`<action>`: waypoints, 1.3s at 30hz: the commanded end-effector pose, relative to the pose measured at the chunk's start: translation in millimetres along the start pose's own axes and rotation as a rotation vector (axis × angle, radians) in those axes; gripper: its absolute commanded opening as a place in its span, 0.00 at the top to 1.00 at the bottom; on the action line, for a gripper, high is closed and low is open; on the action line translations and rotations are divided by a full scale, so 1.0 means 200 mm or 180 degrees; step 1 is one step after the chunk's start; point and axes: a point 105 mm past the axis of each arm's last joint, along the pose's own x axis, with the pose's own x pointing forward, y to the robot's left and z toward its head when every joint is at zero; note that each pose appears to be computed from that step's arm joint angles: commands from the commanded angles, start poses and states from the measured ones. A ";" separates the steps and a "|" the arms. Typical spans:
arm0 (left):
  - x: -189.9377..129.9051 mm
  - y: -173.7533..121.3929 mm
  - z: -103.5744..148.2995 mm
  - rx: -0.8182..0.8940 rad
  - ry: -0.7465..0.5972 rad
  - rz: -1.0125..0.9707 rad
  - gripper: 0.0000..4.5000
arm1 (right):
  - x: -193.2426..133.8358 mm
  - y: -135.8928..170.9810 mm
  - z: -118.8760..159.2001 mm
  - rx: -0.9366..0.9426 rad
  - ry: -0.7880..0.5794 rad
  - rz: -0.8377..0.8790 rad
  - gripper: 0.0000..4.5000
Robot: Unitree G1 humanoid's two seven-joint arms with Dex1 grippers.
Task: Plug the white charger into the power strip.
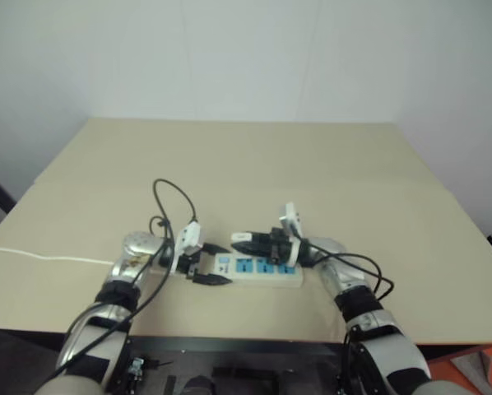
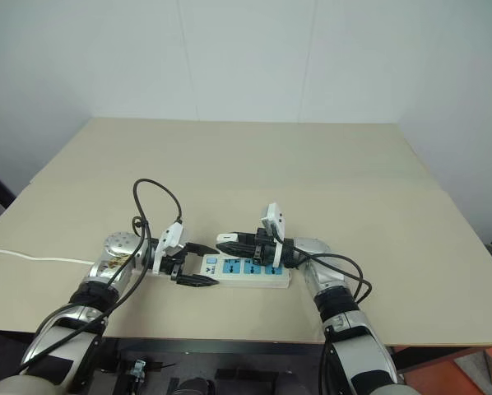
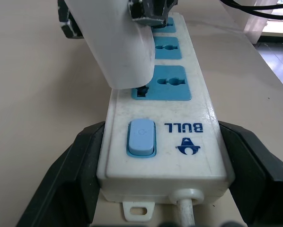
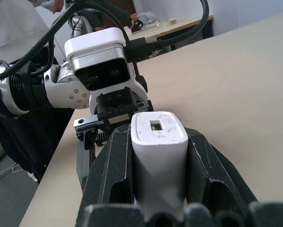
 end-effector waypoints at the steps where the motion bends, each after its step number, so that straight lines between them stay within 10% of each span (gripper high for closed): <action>1: -0.02 -0.02 -0.08 -0.0157 0.0228 -0.0009 0.28 | -0.04 -0.01 0.01 -0.0068 -0.0017 -0.0035 0.75; 39: -0.02 -0.03 -0.09 -0.0134 0.0259 -0.0018 0.28 | -0.13 -0.02 -0.10 0.0015 0.0165 -0.0105 0.75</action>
